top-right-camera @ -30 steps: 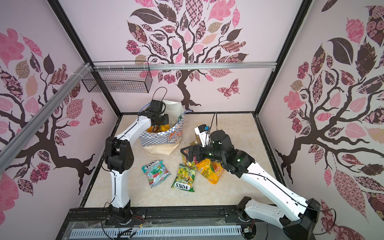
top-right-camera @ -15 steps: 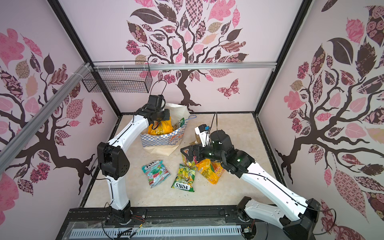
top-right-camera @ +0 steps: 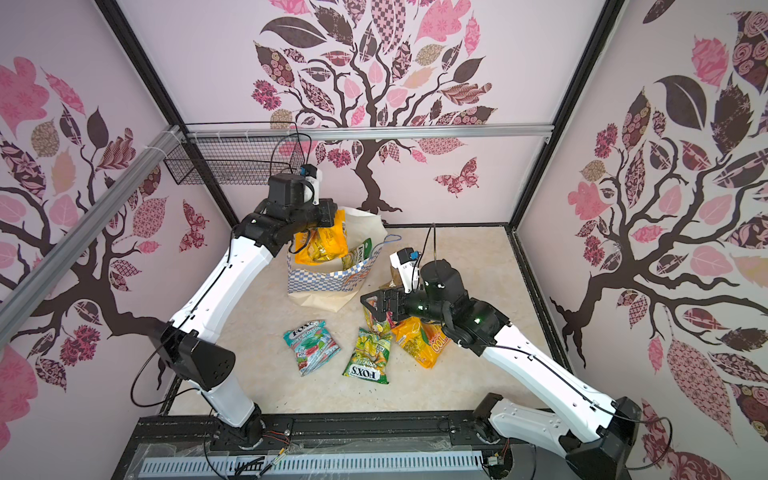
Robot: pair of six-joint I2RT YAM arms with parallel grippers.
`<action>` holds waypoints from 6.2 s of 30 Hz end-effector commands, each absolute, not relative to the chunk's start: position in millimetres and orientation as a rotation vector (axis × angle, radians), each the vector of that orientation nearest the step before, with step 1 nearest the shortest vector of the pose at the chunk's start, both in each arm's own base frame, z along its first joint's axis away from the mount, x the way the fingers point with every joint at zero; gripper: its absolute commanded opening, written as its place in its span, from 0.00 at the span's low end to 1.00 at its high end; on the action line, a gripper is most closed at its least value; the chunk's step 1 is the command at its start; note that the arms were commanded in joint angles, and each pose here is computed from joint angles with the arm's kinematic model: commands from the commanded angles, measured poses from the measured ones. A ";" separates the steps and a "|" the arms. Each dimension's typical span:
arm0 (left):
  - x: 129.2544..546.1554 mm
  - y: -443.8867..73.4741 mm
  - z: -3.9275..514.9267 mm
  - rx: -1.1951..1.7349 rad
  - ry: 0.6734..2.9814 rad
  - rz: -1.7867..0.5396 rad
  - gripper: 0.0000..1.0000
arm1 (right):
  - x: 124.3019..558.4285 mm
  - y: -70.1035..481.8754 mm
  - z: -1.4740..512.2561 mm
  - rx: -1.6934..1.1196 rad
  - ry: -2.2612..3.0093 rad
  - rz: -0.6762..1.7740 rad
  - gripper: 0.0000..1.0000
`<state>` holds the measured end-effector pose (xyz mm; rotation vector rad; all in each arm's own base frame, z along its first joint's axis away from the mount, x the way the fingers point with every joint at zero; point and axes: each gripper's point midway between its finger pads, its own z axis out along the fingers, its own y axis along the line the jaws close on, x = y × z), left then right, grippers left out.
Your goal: Take the snacks out of the paper bag
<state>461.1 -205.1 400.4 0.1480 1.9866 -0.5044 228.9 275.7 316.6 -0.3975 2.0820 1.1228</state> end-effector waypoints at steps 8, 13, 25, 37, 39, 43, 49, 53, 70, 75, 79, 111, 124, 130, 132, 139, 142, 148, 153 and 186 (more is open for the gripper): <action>425.4 -207.5 481.0 0.117 1.765 -0.748 0.00 | 224.4 274.7 329.0 -0.392 2.041 1.167 0.99; 399.0 -216.1 513.1 0.166 1.697 -0.882 0.00 | 225.1 272.2 326.2 -0.381 2.047 1.153 1.00; 398.4 -212.7 488.5 0.070 1.727 -1.089 0.00 | 240.3 268.9 317.9 -0.331 2.083 1.063 1.00; 433.5 -262.0 448.5 0.119 1.830 -1.102 0.00 | 267.2 244.7 306.3 -0.231 2.159 0.924 1.00; 439.0 -268.7 444.2 0.127 1.845 -1.112 0.00 | 266.8 244.3 308.7 -0.231 2.154 0.923 1.00; 433.3 -281.0 456.7 0.165 1.814 -1.137 0.00 | 262.1 243.6 314.3 -0.241 2.139 0.943 0.99; 414.9 -298.3 498.0 0.237 1.722 -1.200 0.00 | 260.7 242.8 322.8 -0.241 2.112 0.955 1.00; 403.9 -296.8 518.8 0.257 1.685 -1.205 0.00 | 259.1 240.3 327.4 -0.237 2.097 0.955 1.00; 346.4 -244.6 552.4 0.242 1.620 -1.057 0.00 | 255.6 238.8 327.8 -0.239 2.088 0.965 0.99; 322.7 -198.8 537.3 0.185 1.687 -0.812 0.00 | 255.4 238.1 329.4 -0.237 2.080 0.966 1.00; 310.4 -146.2 505.1 0.062 1.755 -0.545 0.00 | 256.0 239.9 329.3 -0.243 2.077 0.973 1.00; 369.1 57.6 116.4 -0.876 2.196 0.151 0.03 | 259.2 233.6 320.7 -0.277 2.096 0.883 0.99; 368.1 39.8 194.6 -0.818 2.025 -0.079 0.57 | 260.7 235.8 323.6 -0.282 2.087 0.892 1.00; 365.2 -5.1 292.0 -0.616 1.911 -0.415 0.67 | 265.7 242.5 331.9 -0.297 2.062 0.913 1.00; 365.8 -36.4 327.5 -0.471 1.922 -0.562 0.68 | 268.9 247.1 335.4 -0.309 2.054 0.920 1.00; 343.4 -147.4 420.4 0.077 1.923 -0.617 0.72 | 300.1 251.5 345.2 -0.318 2.043 0.889 1.00; 337.2 -180.9 430.0 0.248 1.906 -0.542 0.79 | 322.9 248.8 350.6 -0.292 2.038 0.877 1.00; 360.3 -217.0 397.7 0.524 1.962 -0.242 0.92 | 375.7 241.2 348.6 -0.245 2.054 0.830 1.00; 379.8 -239.7 353.3 0.731 1.996 -0.132 0.94 | 411.5 235.1 329.7 -0.197 2.101 0.798 0.99; 414.0 -209.1 316.1 0.357 2.114 -0.430 0.00 | 462.9 354.0 237.8 -0.512 2.340 0.914 0.99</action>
